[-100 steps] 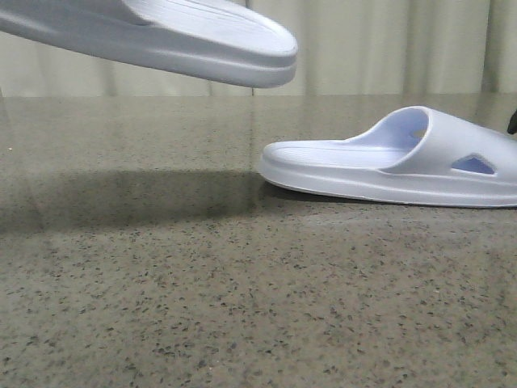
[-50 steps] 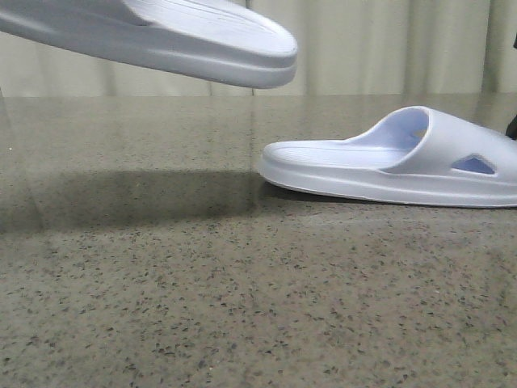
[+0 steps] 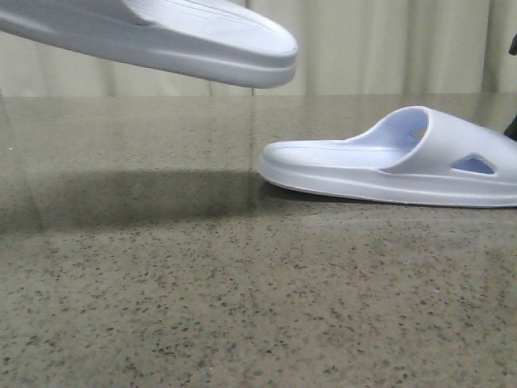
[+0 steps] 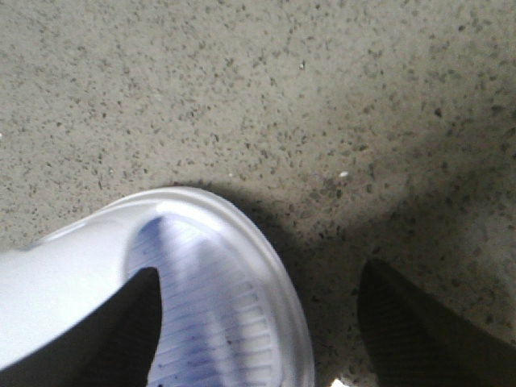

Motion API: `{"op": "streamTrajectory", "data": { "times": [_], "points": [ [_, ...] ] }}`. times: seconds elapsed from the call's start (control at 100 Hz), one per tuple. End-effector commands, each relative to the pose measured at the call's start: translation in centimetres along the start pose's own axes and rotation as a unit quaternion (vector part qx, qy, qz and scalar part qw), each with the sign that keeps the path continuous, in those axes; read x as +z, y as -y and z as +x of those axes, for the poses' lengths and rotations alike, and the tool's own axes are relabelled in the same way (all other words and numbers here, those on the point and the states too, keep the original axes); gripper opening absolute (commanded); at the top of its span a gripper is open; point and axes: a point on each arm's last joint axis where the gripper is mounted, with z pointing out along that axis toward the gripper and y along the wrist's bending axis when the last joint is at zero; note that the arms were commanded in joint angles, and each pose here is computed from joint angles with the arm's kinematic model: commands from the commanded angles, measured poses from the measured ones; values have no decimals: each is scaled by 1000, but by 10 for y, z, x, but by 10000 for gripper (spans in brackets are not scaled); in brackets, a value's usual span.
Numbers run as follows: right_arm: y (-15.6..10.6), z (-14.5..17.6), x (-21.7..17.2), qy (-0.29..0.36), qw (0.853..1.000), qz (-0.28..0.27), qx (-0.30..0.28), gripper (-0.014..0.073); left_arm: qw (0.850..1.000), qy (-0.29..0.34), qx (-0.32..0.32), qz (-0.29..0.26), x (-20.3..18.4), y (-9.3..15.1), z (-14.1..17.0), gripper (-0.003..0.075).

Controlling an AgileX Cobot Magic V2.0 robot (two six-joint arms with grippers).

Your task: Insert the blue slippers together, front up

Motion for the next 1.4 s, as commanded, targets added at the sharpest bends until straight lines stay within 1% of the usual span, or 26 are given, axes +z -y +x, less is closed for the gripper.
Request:
{"op": "streamTrajectory", "data": {
  "times": [0.0, 0.14, 0.58, 0.93, 1.0, 1.1, 1.17, 1.39],
  "points": [
    [-7, -11, -5, 36, 999, -19, 7, 443, 999, 29, -13, 27, -4, 13, -10, 26],
    [-6, -11, -2, 33, 999, -17, 9, 443, 999, 29, -13, 27, -4, 13, -10, 26],
    [-6, -9, 8, 17, 999, -21, 46, 443, 999, 29, -13, 27, -4, 13, -10, 26],
    [-6, -6, 8, -3, 998, -19, 51, 442, 999, 30, -14, 28, -4, 13, -10, 26],
    [-6, -5, 8, -7, 998, -18, 52, 412, 999, 32, -14, 27, -5, 13, -10, 26],
    [-6, -4, 8, -13, 998, -18, 53, 318, 999, 33, -14, 27, -5, 13, -10, 26],
    [-6, -3, 8, -16, 998, -17, 54, 269, 999, 33, -14, 27, -5, 13, -10, 26],
    [-6, -3, 8, -19, 998, -17, 54, 255, 999, 33, -14, 27, -5, 13, -10, 26]
  ]
}}
